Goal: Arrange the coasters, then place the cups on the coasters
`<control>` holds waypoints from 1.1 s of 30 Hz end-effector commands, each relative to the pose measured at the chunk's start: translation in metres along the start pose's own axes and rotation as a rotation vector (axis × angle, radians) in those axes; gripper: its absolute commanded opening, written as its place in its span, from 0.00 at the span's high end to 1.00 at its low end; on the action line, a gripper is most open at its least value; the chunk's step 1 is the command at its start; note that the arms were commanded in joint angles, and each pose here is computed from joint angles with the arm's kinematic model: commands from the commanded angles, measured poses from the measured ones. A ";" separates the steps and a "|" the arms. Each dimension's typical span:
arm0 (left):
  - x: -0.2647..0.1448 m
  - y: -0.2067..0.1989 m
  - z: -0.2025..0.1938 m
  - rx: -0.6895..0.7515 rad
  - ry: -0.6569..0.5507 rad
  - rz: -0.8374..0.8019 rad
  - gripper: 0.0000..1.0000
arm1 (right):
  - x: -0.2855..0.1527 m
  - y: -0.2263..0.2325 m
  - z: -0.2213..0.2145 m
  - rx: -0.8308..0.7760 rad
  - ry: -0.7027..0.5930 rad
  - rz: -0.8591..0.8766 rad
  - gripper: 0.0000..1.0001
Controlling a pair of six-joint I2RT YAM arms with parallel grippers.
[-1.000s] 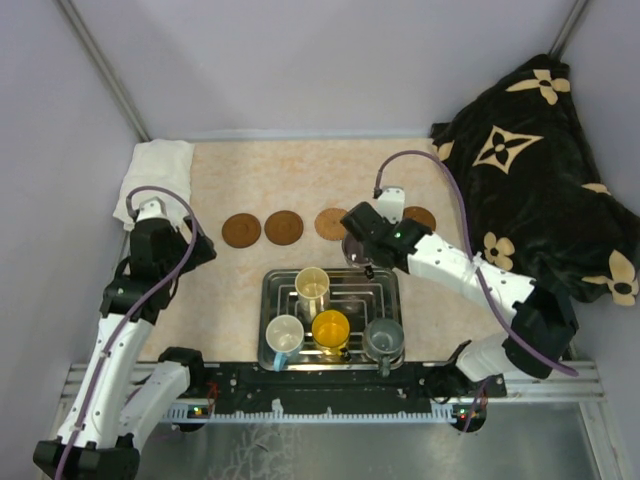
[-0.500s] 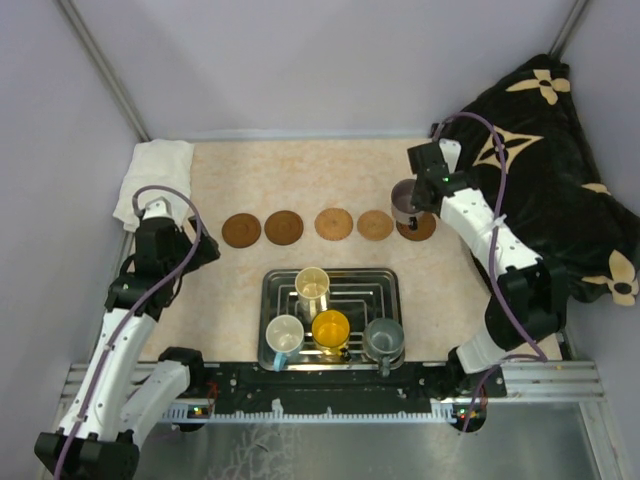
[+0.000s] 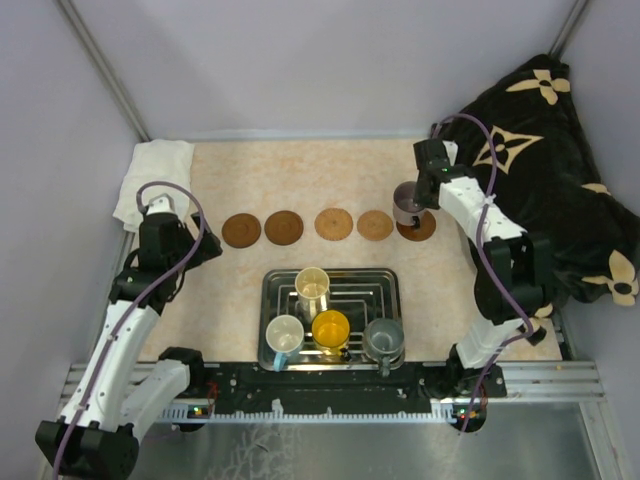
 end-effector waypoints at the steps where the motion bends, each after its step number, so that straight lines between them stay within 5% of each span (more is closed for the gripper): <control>1: 0.003 -0.001 0.007 -0.004 -0.024 -0.002 0.00 | -0.004 0.018 0.044 0.048 -0.122 0.085 1.00; 33: 0.011 -0.001 0.002 -0.002 -0.006 0.008 0.00 | 0.030 -0.017 0.011 0.066 -0.001 -0.003 1.00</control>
Point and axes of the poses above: each gripper's point midway between its finger pads, its own x axis out along the fingers, its own y axis along the line the jaws close on, z = x × y, the point moved 2 cm from there along -x, back along the fingers, and after that the axes turned 13 degrees about x, right-handed, at the moved point
